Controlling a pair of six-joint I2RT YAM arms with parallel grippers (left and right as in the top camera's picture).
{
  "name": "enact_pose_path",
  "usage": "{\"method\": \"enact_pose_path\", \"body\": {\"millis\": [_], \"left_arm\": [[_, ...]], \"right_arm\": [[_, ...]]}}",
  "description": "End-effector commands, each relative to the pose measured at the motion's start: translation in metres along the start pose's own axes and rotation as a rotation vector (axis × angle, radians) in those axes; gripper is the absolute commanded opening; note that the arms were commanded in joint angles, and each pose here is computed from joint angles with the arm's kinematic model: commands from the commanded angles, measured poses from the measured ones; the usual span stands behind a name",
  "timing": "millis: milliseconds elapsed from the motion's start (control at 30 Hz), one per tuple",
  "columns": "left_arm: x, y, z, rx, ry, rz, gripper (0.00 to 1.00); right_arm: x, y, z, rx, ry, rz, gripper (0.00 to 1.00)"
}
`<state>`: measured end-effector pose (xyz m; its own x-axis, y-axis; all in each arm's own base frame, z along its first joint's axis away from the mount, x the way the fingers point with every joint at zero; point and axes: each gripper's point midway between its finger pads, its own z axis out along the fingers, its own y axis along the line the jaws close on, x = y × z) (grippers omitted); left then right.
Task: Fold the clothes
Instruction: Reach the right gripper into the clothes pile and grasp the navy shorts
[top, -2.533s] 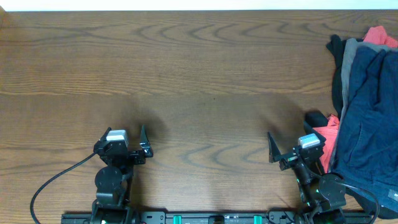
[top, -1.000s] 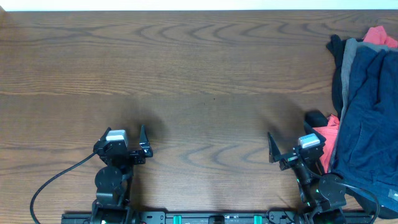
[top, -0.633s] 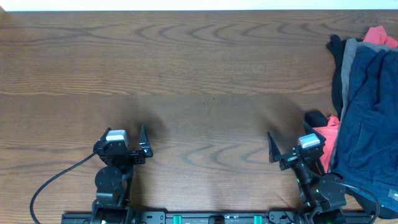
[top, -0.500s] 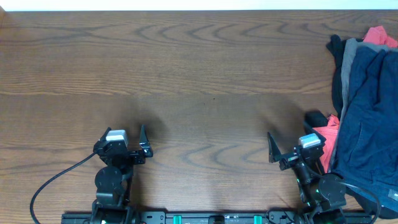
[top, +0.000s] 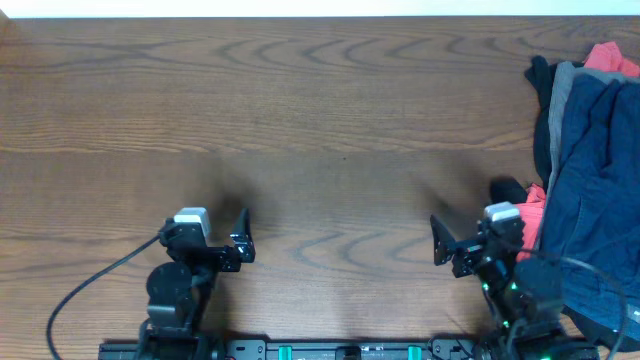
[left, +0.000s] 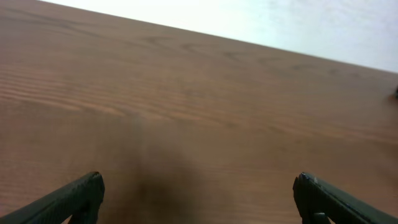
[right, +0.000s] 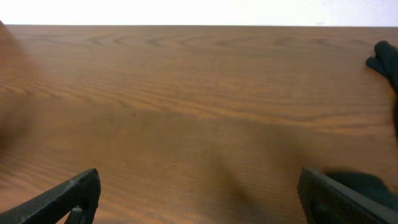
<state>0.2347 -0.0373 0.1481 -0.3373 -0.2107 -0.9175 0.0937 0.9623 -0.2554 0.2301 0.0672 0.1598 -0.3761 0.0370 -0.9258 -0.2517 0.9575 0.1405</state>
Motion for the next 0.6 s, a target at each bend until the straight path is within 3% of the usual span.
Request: {"method": "enact_pose_path", "body": {"millis": [0,267,433,567], "left_arm": [[-0.039,-0.014,-0.013,0.024,-0.015,-0.023,0.98],[-0.050,-0.023,-0.018,-0.009,0.239,-0.048,0.98],[-0.037,-0.029,-0.021,-0.014,0.448,-0.079,0.98],[-0.030,-0.028,-0.028,-0.049,0.588,-0.093,0.98]], "right_arm": [[-0.028,0.002,-0.007,0.011,0.026,0.023,0.99],[-0.046,-0.001,-0.004,0.058,0.324,0.042,0.99],[-0.068,0.018,-0.002,-0.033,0.393,0.049,0.99],[-0.073,-0.016,0.001,0.163,0.406,0.108,0.99]]}}
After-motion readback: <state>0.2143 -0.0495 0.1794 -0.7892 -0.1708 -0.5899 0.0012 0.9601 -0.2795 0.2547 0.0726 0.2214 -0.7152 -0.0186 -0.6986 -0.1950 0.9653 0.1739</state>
